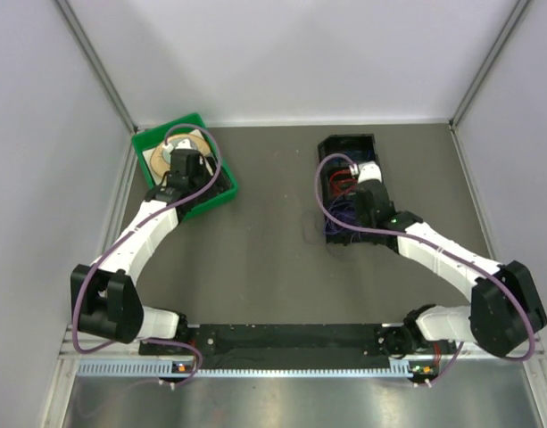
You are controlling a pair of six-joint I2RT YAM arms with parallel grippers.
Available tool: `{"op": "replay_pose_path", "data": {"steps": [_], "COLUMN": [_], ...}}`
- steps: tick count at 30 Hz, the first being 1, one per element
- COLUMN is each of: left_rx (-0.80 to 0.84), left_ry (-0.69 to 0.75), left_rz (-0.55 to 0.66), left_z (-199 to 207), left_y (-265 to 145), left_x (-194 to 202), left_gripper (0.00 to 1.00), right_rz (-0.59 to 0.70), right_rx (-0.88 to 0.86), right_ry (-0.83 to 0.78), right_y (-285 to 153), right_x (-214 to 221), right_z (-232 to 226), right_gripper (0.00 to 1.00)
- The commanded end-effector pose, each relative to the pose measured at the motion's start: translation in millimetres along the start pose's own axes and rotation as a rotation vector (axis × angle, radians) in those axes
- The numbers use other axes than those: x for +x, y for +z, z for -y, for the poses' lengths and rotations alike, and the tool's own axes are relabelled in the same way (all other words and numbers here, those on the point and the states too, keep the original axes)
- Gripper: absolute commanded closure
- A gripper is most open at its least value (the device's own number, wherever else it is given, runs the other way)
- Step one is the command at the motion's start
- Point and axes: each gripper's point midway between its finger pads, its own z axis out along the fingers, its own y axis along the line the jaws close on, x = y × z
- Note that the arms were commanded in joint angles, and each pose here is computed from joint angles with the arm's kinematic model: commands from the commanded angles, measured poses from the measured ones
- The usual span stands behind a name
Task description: Untangle the cables
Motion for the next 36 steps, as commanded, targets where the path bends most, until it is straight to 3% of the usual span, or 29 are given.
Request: {"op": "replay_pose_path", "data": {"steps": [1, 10, 18, 21, 25, 29, 32, 36], "left_rx": [0.052, 0.080, 0.110, 0.177, 0.313, 0.416, 0.473, 0.542], "left_ry": [-0.014, -0.007, -0.003, 0.018, 0.108, 0.241, 0.234, 0.179], "left_rz": [0.043, 0.025, 0.001, -0.045, -0.167, -0.338, -0.453, -0.525], "left_z": [9.6, 13.5, 18.9, 30.1, 63.2, 111.8, 140.8, 174.9], "left_y": [-7.7, -6.1, -7.5, -6.3, -5.3, 3.2, 12.0, 31.7], "left_x": [-11.4, -6.9, -3.2, 5.4, 41.1, 122.0, 168.4, 194.4], "left_gripper": [0.24, 0.25, 0.25, 0.24, 0.24, 0.21, 0.21, 0.21], "right_rz": [-0.022, -0.089, -0.252, -0.245, -0.247, -0.245, -0.252, -0.281], "right_rx": [-0.083, -0.094, -0.095, -0.104, -0.094, -0.102, -0.129, -0.134], "right_ry": [0.189, 0.282, 0.266, 0.269, 0.269, 0.286, 0.314, 0.348], "right_y": [9.8, 35.0, 55.6, 56.0, 56.8, 59.1, 60.9, 65.4], "right_x": [19.2, 37.0, 60.4, 56.8, 57.4, 57.7, 61.3, 71.4], "right_z": [-9.3, -8.9, -15.4, -16.8, -15.1, -16.8, -21.8, -22.2], "right_gripper": [1.00, 1.00, 1.00, 1.00, 1.00, 1.00, 1.00, 1.00]}}
